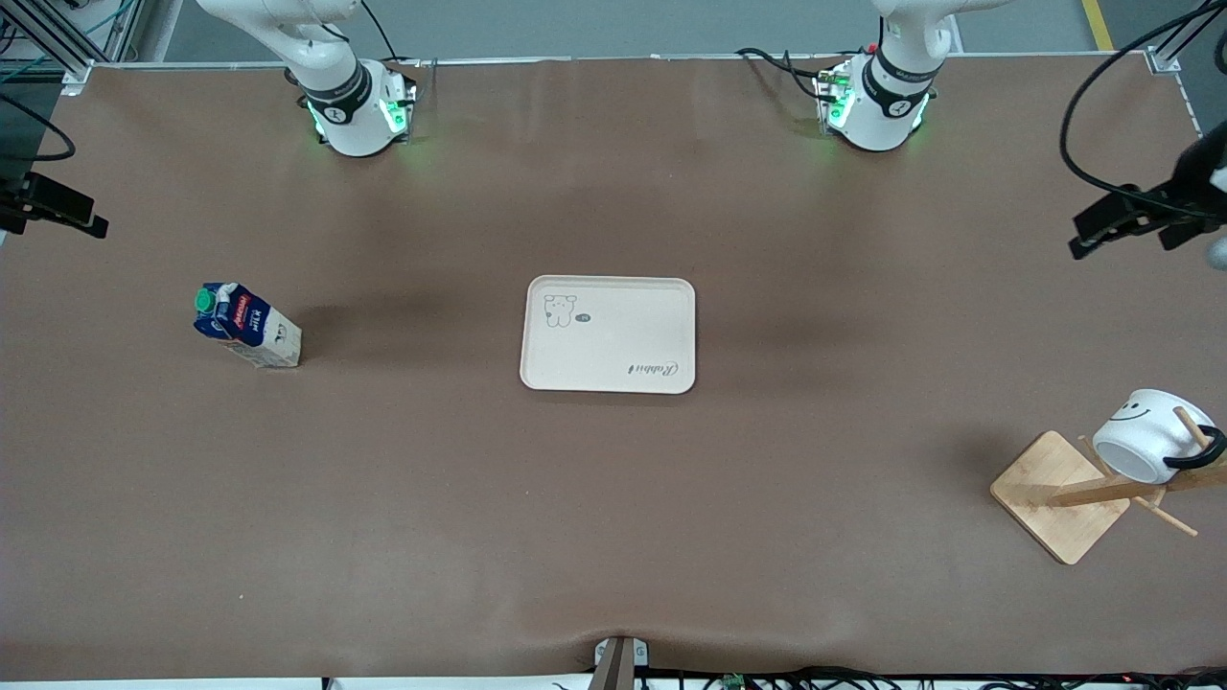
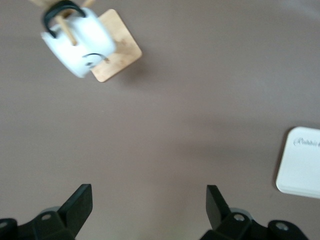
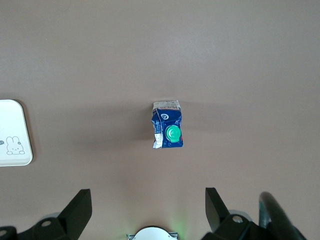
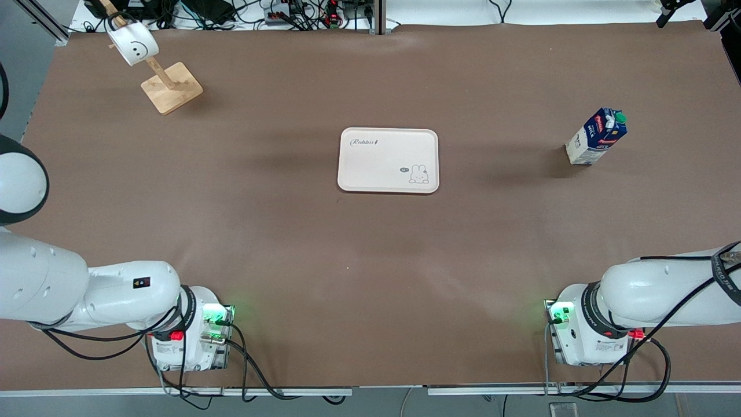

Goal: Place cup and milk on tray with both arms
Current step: 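Move the left gripper toward the white mug on the wooden stand, then grasp the white mug rim with the left gripper and lift it off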

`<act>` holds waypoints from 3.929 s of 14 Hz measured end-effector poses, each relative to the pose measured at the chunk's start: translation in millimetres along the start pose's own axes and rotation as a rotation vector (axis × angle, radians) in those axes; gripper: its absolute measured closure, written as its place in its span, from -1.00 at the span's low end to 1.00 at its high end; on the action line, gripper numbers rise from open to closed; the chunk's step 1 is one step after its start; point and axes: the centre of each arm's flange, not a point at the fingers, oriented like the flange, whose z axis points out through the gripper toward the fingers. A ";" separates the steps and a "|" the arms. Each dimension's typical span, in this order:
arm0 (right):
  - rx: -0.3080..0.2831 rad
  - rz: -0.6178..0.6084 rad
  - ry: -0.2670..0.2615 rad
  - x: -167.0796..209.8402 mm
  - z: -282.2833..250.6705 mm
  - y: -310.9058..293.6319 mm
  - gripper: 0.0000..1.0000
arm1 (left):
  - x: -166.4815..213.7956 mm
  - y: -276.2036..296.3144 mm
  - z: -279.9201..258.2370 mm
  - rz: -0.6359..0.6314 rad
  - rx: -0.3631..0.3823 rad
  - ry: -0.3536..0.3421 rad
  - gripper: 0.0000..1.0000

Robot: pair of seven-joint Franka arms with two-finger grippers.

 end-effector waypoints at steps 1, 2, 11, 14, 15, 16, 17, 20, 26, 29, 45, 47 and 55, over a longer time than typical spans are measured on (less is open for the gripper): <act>0.000 0.000 0.001 0.0 -0.2 -0.2 -1.00 | 3.9 -14.3 3.0 -0.021 -0.001 0.013 -1.00; 0.000 -0.001 0.001 0.0 -0.4 -0.3 -1.00 | 8.2 -28.4 9.1 -0.035 -0.007 0.029 -1.00; 0.000 0.000 0.003 -0.2 -1.2 0.2 -1.00 | 19.7 -169.2 118.4 0.030 -0.253 0.240 -1.00; 0.000 0.001 0.003 -0.3 -1.2 0.4 -1.00 | 20.6 -178.7 141.4 0.061 -0.245 0.332 -1.00; 0.000 0.001 0.003 -0.3 -1.1 0.5 -1.00 | 21.6 -180.2 147.2 0.068 -0.256 0.362 -1.00; 0.000 0.001 0.003 -0.3 -1.1 0.5 -1.00 | 22.9 -182.1 153.2 0.071 -0.273 0.391 -1.00; 0.000 0.001 0.003 -0.3 -1.1 0.7 -1.00 | 24.6 -184.8 159.8 0.082 -0.285 0.413 -1.00; 0.000 0.003 0.003 -0.3 -1.2 1.4 -1.00 | 31.5 -199.1 180.9 0.086 -0.316 0.472 -1.00; 0.001 0.005 0.002 -0.4 -1.0 2.6 -1.00 | 51.2 -193.1 214.7 0.040 -0.326 0.563 -0.96; 0.001 0.008 0.002 -0.5 -1.0 3.9 -1.00 | 58.9 -177.1 221.4 0.033 -0.327 0.589 -0.84; 0.000 0.009 0.011 -0.5 -4.1 4.3 -1.00 | 65.7 -136.3 225.0 0.078 -0.377 0.567 0.86; 0.000 0.010 0.015 -0.2 -4.4 5.0 -1.00 | 62.0 -132.6 218.2 0.076 -0.409 0.540 0.88; -0.003 0.013 0.034 11.5 2.5 6.5 -1.00 | 42.0 -78.6 176.5 -0.008 -0.498 0.334 0.89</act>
